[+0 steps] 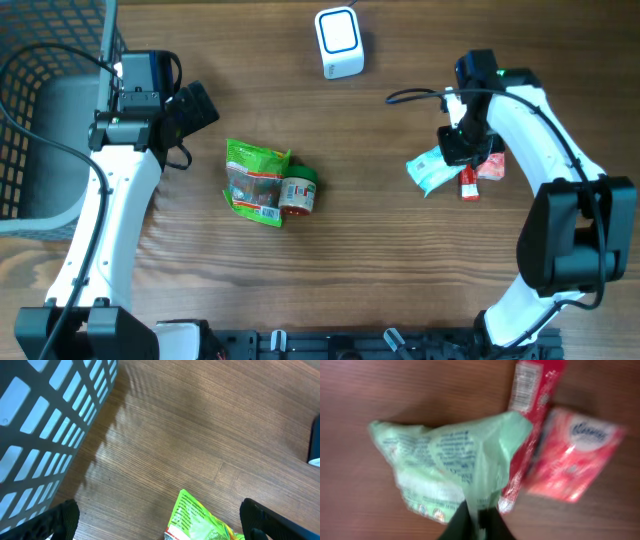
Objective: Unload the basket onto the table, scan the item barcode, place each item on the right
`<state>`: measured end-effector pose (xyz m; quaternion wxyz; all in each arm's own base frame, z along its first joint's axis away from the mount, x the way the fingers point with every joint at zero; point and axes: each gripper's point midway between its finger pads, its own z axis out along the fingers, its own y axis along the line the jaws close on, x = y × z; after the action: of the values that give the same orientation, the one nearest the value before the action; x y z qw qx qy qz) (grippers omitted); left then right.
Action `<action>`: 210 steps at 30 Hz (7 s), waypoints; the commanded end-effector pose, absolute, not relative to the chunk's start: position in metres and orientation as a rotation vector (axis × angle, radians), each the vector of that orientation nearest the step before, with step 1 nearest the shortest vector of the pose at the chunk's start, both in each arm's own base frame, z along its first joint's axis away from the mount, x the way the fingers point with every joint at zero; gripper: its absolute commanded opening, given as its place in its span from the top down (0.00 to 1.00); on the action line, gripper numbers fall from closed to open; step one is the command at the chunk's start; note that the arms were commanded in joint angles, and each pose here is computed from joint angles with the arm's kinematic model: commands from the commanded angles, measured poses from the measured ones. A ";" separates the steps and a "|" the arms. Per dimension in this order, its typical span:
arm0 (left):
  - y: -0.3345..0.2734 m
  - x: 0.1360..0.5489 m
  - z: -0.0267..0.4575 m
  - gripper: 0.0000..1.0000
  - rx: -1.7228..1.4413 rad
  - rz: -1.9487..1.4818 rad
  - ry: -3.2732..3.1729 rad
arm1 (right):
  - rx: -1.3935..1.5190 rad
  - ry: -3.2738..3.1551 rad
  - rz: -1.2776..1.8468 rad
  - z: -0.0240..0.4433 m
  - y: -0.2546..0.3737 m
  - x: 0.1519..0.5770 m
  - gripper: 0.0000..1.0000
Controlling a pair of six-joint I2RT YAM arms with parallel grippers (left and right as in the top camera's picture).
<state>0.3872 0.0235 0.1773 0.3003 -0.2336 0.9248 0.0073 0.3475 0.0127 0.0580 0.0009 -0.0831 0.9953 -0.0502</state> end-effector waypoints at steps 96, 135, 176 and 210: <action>0.026 0.388 0.180 0.00 -0.639 0.024 2.440 | 0.067 2.919 0.227 0.022 0.319 0.323 0.28; 0.026 0.388 0.180 0.00 -0.639 0.024 2.440 | -0.370 2.855 0.159 0.036 0.293 0.336 0.16; 0.026 0.388 0.180 0.00 -0.639 0.024 2.440 | 0.383 3.124 0.426 0.037 0.276 0.301 0.01; 0.026 0.388 0.180 0.00 -0.639 0.024 2.440 | -0.097 2.915 0.395 0.030 0.267 0.352 0.22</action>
<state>0.3871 0.0235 0.1772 0.3001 -0.2337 0.9248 0.0075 0.3492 0.2641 0.0288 0.0803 0.0217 0.9875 0.1337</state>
